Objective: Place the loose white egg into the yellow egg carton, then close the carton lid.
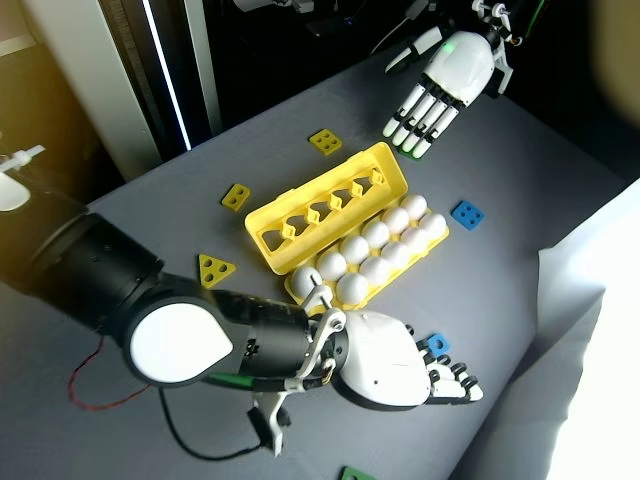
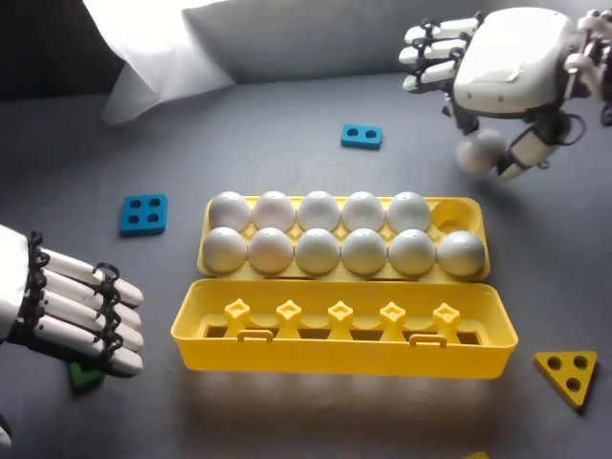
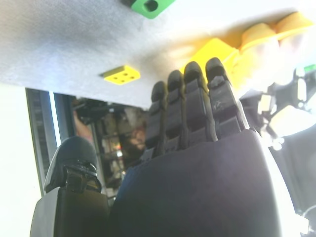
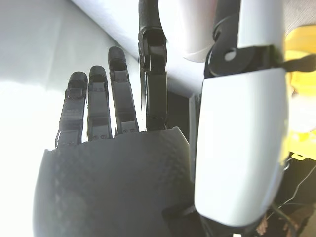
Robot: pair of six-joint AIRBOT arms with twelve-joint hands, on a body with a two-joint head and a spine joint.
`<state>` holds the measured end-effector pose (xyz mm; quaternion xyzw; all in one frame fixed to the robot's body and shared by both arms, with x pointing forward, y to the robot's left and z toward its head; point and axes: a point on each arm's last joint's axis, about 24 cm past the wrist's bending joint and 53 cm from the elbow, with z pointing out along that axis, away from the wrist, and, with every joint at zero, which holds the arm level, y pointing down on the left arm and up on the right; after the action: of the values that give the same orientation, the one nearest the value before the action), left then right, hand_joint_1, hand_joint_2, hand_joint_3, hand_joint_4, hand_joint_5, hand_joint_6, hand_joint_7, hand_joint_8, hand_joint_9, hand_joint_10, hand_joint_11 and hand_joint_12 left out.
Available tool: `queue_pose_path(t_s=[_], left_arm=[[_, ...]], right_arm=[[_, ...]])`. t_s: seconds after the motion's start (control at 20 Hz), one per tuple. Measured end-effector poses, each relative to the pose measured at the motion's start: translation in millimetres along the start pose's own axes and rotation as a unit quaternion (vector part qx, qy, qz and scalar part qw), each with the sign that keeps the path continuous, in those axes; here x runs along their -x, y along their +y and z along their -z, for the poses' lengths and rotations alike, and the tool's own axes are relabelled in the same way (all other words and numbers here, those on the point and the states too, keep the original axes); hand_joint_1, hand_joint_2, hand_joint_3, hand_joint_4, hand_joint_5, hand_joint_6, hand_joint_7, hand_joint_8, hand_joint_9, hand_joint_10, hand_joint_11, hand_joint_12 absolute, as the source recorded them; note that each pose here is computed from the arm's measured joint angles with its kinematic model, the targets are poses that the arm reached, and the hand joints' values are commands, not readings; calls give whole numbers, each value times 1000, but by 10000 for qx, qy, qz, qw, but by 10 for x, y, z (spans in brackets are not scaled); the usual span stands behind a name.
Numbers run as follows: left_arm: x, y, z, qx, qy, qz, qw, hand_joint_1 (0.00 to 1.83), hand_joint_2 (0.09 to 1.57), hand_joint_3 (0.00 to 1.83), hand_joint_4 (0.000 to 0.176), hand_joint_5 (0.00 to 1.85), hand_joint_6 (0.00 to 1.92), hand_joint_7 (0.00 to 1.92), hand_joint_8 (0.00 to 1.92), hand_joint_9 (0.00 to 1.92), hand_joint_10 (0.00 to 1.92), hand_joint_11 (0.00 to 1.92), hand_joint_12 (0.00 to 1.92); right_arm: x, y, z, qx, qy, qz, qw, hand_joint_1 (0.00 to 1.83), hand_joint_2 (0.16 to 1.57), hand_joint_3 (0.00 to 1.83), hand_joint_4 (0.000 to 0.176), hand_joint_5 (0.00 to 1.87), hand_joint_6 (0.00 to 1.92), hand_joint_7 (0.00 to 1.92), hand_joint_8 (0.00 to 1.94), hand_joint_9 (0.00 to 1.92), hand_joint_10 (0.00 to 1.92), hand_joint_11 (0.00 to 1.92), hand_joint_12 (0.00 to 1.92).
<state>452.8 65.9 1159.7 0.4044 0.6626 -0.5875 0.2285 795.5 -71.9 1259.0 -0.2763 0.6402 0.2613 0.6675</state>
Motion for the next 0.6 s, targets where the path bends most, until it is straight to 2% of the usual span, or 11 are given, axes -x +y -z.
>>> queue_pose_path(t_s=[0.05, 0.1, 0.15, 0.2, 0.3, 0.35, 0.4, 0.45, 0.55, 0.6], left_arm=[[1, 0, 0, 0, -2, -1, 10000, 0, 1243, 0, 0, 155, 0, 158, 0, 124, 0, 32, 58], [2, 1, 0, 1, -4, 0, 10000, 0, 1261, 0, 0, 216, 15, 232, 8, 205, 1, 6, 304], [3, 0, 0, 1, -6, 0, 10000, 0, 1256, 0, 0, 200, 4, 221, 4, 197, 1, 0, 319], [4, 2, 1, 6, -8, 5, 10000, 0, 1253, 0, 0, 166, 3, 180, 5, 154, 3, 0, 219], [-2, 10, 7, 28, 4, -5, 10000, 0, 1240, 0, 0, 173, 2, 185, 4, 158, 4, 0, 244], [3, 9, 7, 26, -7, 2, 10000, 0, 1238, 0, 0, 208, 2, 221, 4, 189, 4, 0, 330], [2, 6, 2, 22, -6, 1, 10000, 0, 1235, 0, 0, 189, 1, 190, 3, 155, 2, 0, 275], [0, 4, 1, 19, -1, 1, 10000, 0, 1237, 0, 0, 185, 0, 185, 2, 150, 2, 0, 244], [0, 6, 3, 27, -3, 1, 10000, 0, 1246, 2, 0, 151, 4, 154, 4, 117, 2, 0, 84], [0, 2, 1, 28, -5, 3, 10000, 0, 1239, 0, 0, 185, 7, 192, 7, 163, 3, 0, 174]], right_arm=[[23, 53, 43, 106, 3, 127, 9999, 1174, 955, 0, 0, 1498, 35, 294, 0, 55, 1, 0, 0], [48, 104, 72, 194, -3, 214, 9996, 1175, 954, 0, 0, 1500, 34, 305, 4, 60, 3, 0, 0], [71, 237, 116, 418, -9, 392, 9984, 1184, 952, 0, 0, 1504, 31, 318, 5, 84, 7, 0, 0], [78, 367, 161, 633, 5, 584, 9963, 1185, 953, 0, 0, 1503, 29, 316, 3, 76, 3, 0, 0], [103, 600, 210, 983, -18, 796, 9920, 1179, 952, 0, 0, 1505, 25, 318, 1, 82, 4, 0, 0], [131, 706, 232, 1122, -43, 853, 9900, 1171, 951, 0, 14, 1506, 23, 311, 1, 89, 4, 0, 0], [180, 774, 250, 1214, -92, 909, 9884, 1169, 953, 0, 19, 1506, 21, 301, 0, 95, 6, 0, 0], [202, 802, 262, 1246, -104, 963, 9875, 1164, 954, 0, 36, 1505, 20, 305, 1, 102, 5, 0, 0], [212, 869, 269, 1315, -100, 1065, 9855, 1169, 954, 0, 22, 1505, 20, 315, 10, 92, 4, 0, 0], [202, 914, 270, 1354, -86, 1096, 9847, 1174, 954, 0, 0, 1505, 19, 321, 7, 92, 3, 0, 0]])
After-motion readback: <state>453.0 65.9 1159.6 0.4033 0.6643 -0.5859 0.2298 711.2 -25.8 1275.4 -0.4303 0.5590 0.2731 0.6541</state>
